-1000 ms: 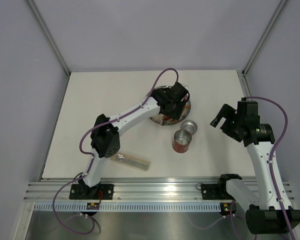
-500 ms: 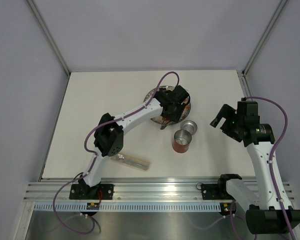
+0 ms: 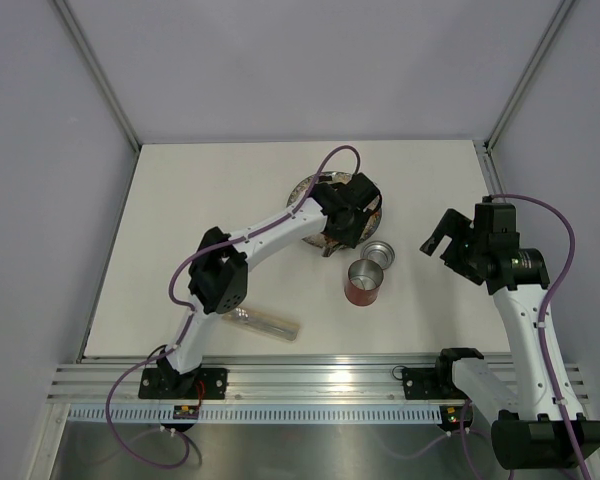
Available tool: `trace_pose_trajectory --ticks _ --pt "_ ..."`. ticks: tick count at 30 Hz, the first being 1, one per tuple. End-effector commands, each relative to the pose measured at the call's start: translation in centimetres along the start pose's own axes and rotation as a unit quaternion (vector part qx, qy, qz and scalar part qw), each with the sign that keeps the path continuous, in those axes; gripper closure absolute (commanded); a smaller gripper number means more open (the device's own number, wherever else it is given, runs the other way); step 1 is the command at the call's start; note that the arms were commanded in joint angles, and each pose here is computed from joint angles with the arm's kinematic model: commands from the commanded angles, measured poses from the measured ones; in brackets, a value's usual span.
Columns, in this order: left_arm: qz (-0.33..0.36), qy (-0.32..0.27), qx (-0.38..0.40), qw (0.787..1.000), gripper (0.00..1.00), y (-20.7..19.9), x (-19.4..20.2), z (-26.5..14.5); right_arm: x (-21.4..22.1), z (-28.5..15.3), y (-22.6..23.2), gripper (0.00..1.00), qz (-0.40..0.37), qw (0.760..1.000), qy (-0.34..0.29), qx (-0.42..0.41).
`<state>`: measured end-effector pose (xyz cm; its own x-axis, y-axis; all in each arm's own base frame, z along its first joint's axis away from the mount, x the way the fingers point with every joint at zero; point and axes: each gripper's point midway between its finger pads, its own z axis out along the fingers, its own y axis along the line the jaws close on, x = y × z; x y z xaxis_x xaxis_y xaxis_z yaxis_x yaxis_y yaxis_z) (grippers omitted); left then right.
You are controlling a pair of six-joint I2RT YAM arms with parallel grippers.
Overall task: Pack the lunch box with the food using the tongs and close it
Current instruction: Pick up the fake food from the plate.
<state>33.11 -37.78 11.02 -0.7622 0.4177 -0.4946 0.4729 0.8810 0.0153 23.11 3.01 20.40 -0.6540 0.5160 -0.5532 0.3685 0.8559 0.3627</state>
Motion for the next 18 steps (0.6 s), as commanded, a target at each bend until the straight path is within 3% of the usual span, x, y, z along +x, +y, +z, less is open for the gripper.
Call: trace_pose_trajectory --ticks 1,10,18 --pt "0.001 -0.020 -0.001 1.000 0.46 -0.3 -1.0 -0.6 -0.4 -0.3 0.6 0.00 -0.001 1.000 -0.011 -0.016" --pt "0.004 -0.009 -0.018 1.000 0.53 0.4 -0.3 -0.4 -0.4 -0.5 0.5 0.00 -0.001 1.000 -0.015 -0.015" --pt "0.002 -0.038 -0.034 0.999 0.73 1.5 -1.6 -3.0 -0.4 -0.7 0.6 0.00 -0.001 1.000 -0.015 -0.018"
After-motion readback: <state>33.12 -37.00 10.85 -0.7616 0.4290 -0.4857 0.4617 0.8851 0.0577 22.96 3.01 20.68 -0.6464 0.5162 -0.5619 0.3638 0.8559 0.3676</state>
